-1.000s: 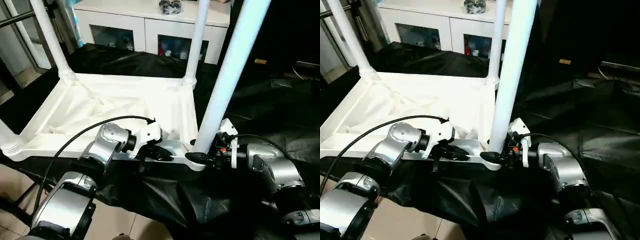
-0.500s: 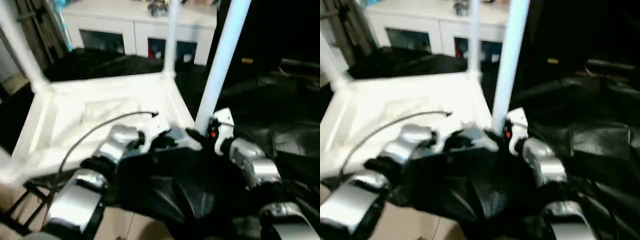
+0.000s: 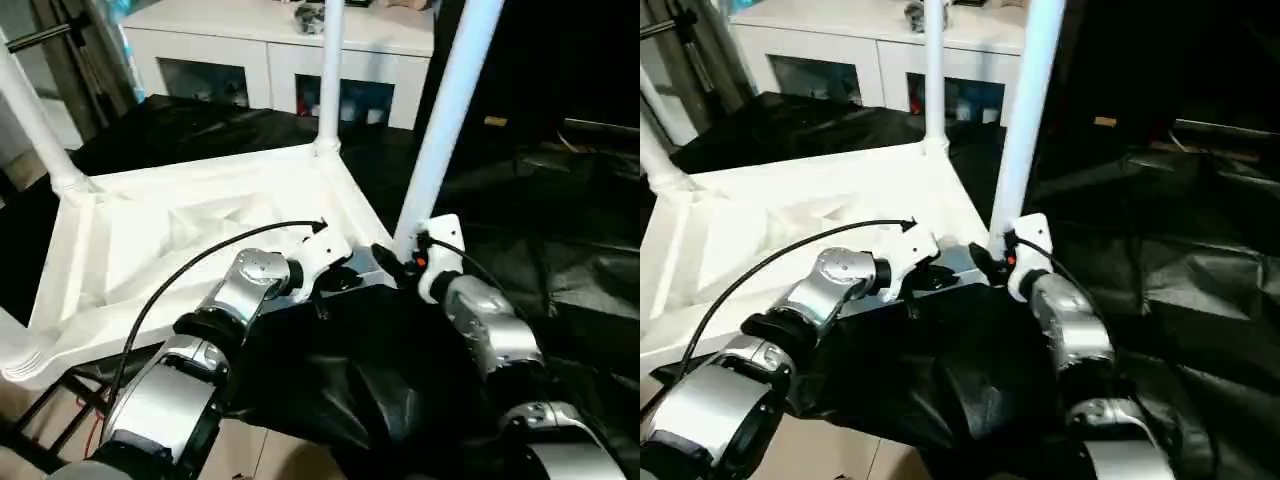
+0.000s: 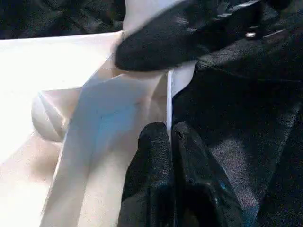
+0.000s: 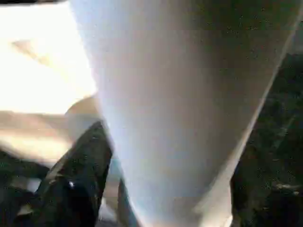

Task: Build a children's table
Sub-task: Rotate leg to tighten

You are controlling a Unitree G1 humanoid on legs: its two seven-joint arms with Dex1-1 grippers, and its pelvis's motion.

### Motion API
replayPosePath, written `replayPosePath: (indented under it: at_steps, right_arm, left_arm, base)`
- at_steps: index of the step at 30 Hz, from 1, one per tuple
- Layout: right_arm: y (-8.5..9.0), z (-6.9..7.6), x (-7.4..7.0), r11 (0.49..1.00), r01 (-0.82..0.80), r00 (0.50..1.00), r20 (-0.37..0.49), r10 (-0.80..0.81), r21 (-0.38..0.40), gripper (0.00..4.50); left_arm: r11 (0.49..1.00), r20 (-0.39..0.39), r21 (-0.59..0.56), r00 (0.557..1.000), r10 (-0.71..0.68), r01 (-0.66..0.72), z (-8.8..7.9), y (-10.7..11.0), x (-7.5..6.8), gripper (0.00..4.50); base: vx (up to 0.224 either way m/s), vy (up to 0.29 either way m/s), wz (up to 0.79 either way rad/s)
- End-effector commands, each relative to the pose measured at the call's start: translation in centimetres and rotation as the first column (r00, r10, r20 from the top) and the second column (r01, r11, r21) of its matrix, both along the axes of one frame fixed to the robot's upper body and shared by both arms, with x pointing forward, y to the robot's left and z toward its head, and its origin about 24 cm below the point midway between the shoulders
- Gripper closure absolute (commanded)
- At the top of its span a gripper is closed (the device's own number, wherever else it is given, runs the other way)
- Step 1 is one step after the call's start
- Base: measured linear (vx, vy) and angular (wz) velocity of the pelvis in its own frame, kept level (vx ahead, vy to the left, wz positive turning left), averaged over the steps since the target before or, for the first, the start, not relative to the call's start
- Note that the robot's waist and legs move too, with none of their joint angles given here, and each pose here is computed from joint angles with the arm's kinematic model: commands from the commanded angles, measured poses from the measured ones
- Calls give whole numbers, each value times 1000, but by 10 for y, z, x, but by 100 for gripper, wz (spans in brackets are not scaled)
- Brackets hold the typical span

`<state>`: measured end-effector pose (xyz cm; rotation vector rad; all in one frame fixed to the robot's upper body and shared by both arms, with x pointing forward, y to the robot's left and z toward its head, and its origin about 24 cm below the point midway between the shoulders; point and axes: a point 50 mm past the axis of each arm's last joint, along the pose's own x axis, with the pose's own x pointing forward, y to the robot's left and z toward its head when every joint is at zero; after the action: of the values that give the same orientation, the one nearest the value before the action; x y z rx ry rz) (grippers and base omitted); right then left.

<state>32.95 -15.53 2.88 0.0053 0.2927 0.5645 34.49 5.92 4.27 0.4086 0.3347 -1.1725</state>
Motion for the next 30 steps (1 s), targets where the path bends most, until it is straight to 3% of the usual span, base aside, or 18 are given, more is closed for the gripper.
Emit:
replayPosePath:
  at_steps: [1,2,3,4,5,6,12,21,30]
  right_arm:
    - [15,-5,-10,987,-159,987,-28,160,22,96]
    - [2,-1,-12,983,-180,984,-16,180,27,96]
    - [-1,0,-12,983,-184,983,-14,185,28,96]
    - [-20,7,-16,976,-217,976,-4,217,28,96]
    - [-22,8,-16,975,-221,975,-3,221,27,96]
    - [-38,13,-21,970,-243,970,0,243,13,96]
    - [-82,33,-39,959,-282,959,-21,282,25,96]
    - [-77,37,-50,928,-366,928,-46,370,76,96]
    - [-68,37,-43,937,-347,937,-21,348,37,96]
  left_arm:
    - [998,36,-61,999,-4,6,6,-17,0,450]
    - [998,34,-61,999,-6,8,5,-17,-1,450]
    - [998,34,-61,999,-6,8,5,-17,-1,450]
    - [998,29,-60,999,-13,15,4,-17,-2,450]
    - [998,28,-60,999,-14,16,4,-17,-2,450]
    - [998,25,-59,1000,-19,20,3,-16,-3,450]
    - [996,19,-63,998,-60,61,1,-17,-6,450]
    - [993,23,-74,996,-86,87,0,-18,-9,450]
    - [986,5,-67,989,-151,151,0,-16,-13,450]
  base:
    - [0,0,0]
    - [0,0,0]
    - [0,0,0]
    - [0,0,0]
    - [0,0,0]
    - [0,0,0]
    - [0,0,0]
    - [0,0,0]
    - [0,0,0]
